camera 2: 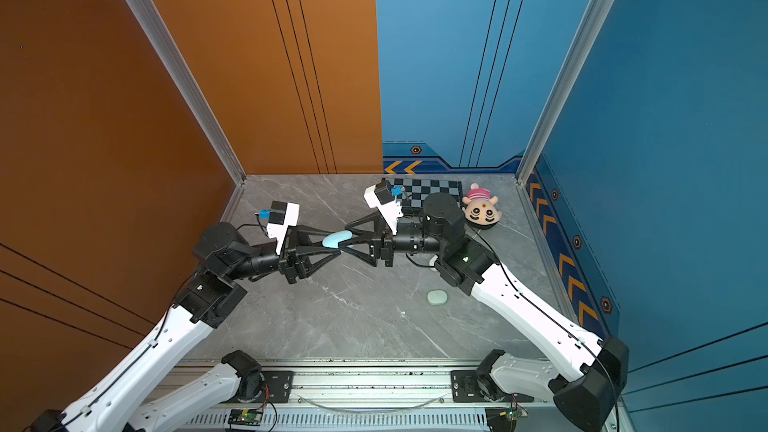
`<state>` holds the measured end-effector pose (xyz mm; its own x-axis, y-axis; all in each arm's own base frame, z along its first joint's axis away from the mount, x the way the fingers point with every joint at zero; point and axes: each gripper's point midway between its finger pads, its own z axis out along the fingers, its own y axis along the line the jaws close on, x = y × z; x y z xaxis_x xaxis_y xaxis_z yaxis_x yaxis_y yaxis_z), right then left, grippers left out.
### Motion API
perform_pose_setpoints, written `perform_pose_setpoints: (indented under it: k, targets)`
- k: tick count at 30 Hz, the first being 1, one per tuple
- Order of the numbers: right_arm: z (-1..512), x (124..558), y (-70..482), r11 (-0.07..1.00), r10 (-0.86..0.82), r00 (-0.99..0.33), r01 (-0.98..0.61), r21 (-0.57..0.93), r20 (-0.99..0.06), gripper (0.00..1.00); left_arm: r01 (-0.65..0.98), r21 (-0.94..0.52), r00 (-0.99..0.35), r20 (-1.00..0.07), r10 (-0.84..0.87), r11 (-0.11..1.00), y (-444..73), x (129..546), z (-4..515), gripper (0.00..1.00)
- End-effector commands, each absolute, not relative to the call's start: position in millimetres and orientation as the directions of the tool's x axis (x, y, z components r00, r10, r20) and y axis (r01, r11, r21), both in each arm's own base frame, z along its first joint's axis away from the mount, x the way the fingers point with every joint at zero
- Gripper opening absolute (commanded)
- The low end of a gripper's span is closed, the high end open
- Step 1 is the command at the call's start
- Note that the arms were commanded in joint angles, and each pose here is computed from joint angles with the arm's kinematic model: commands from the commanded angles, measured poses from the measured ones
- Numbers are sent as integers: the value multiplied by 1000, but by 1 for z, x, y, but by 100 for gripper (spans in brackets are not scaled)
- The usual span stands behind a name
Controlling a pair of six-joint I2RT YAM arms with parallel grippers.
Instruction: Insert the wireless bluetooth earbuds into the charging case
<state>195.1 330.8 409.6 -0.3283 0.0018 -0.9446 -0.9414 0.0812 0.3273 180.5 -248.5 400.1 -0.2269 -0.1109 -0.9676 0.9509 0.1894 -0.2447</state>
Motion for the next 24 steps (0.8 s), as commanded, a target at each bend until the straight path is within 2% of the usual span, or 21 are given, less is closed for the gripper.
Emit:
perform_pose_setpoints:
  k: [1,11,21,24]
  targets:
    - [402,212,323,206,-16,-317,-929,307,-948,62,970,-183,-164,-978,-129,157,-247,171,416,0]
    - [405,239,318,296,7,-341,-897,328,-940,62,973,-185,-168,-978,-124,139,-248,168,415,0]
    - [404,245,320,307,6,-365,-886,349,-931,62,973,-188,-172,-977,-123,135,-248,167,414,0]
    - [405,242,322,285,5,-373,-889,359,-928,57,973,-186,-169,-978,-124,138,-248,167,414,0]
